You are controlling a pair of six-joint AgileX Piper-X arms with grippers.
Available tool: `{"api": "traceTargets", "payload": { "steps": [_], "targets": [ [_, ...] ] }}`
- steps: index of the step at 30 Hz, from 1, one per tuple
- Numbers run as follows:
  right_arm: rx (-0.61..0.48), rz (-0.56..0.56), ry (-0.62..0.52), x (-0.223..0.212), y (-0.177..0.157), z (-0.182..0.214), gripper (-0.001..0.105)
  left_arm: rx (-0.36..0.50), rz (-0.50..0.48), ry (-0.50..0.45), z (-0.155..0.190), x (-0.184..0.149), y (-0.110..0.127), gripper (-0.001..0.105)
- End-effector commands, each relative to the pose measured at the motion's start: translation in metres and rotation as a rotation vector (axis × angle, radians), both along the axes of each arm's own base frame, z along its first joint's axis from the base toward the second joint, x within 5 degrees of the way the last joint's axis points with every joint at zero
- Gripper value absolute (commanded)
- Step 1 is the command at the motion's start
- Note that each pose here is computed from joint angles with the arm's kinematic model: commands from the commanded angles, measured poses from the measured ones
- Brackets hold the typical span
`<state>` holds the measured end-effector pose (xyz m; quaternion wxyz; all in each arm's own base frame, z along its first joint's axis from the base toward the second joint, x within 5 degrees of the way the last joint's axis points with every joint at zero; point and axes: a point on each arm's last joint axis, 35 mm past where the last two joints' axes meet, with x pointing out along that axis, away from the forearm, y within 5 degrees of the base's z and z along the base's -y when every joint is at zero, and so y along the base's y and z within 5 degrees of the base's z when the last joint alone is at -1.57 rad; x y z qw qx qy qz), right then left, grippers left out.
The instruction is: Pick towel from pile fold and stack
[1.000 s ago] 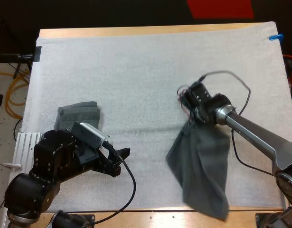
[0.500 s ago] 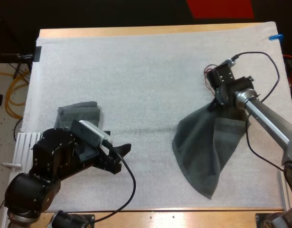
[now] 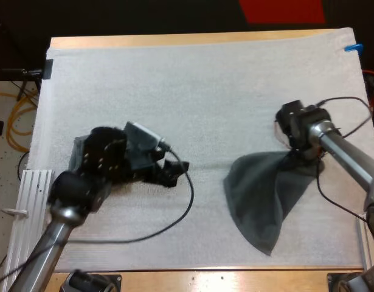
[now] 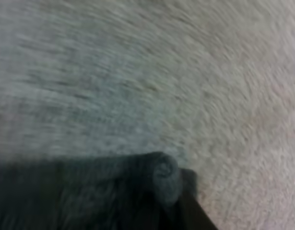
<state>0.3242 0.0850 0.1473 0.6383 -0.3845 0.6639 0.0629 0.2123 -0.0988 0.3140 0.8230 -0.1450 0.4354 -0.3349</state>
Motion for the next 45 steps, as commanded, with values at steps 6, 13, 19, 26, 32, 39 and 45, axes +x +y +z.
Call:
{"api": "traceTargets", "payload": {
  "steps": [6,13,19,26,32,39,45],
  "targets": [
    [0.068,-0.083,0.010,0.003,-0.023,0.004,0.000,-0.065,-0.039,0.001,-0.024,0.038,-0.019,0.068],
    [0.189,-0.097,0.009,0.005,-0.021,0.004,0.000,-0.090,-0.099,0.111,-0.067,0.063,-0.063,0.068],
    [0.205,-0.098,0.021,0.005,-0.021,0.003,0.000,-0.021,-0.132,0.172,-0.093,0.079,-0.106,0.067],
    [0.188,-0.103,0.073,-0.001,-0.022,0.004,0.000,0.007,-0.158,0.195,-0.110,0.097,-0.135,0.067],
    [0.137,-0.104,0.093,-0.004,-0.024,0.004,0.000,0.035,-0.182,0.246,-0.128,0.096,-0.147,0.067],
    [0.137,-0.104,0.092,-0.004,-0.025,0.005,0.000,0.099,-0.235,0.339,-0.165,0.083,-0.166,0.067],
    [0.151,-0.101,0.052,-0.004,-0.024,0.015,0.000,0.140,-0.208,0.306,-0.164,0.087,-0.174,0.054]
  ]
}}
